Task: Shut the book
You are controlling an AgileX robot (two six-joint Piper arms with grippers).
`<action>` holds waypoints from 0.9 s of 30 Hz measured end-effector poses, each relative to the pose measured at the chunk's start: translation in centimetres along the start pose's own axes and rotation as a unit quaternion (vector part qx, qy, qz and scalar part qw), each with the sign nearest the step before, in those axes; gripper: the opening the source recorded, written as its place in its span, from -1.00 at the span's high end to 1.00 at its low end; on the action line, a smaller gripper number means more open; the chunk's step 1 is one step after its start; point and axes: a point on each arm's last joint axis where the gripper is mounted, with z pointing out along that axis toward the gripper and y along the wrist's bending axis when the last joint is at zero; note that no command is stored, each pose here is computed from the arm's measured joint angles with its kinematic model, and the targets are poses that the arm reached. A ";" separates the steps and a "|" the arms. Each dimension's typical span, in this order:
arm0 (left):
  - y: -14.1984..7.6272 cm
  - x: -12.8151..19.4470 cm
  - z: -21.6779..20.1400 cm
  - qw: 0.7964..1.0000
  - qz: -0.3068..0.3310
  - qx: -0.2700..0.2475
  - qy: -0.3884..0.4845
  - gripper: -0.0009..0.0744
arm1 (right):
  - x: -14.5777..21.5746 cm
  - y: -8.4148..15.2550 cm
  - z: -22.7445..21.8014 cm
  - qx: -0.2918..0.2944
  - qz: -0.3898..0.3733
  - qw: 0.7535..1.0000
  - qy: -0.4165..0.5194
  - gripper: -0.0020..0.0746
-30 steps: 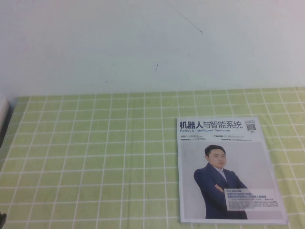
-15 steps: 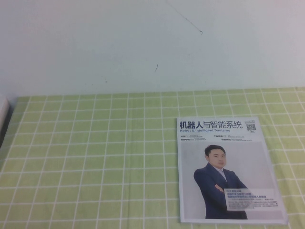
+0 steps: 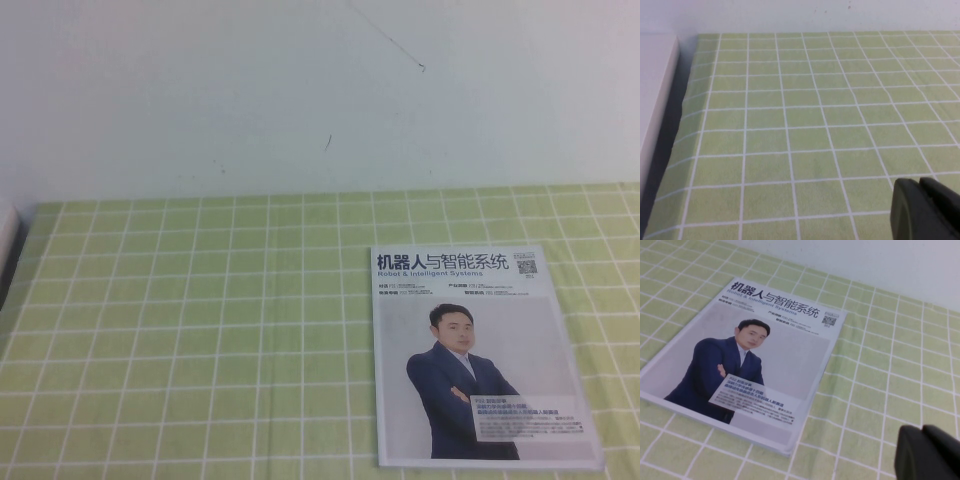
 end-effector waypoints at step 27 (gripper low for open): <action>0.0 0.0 0.0 1.000 -0.015 -0.001 0.000 0.99 | 0.0 0.0 0.0 0.000 0.000 1.000 0.000 0.96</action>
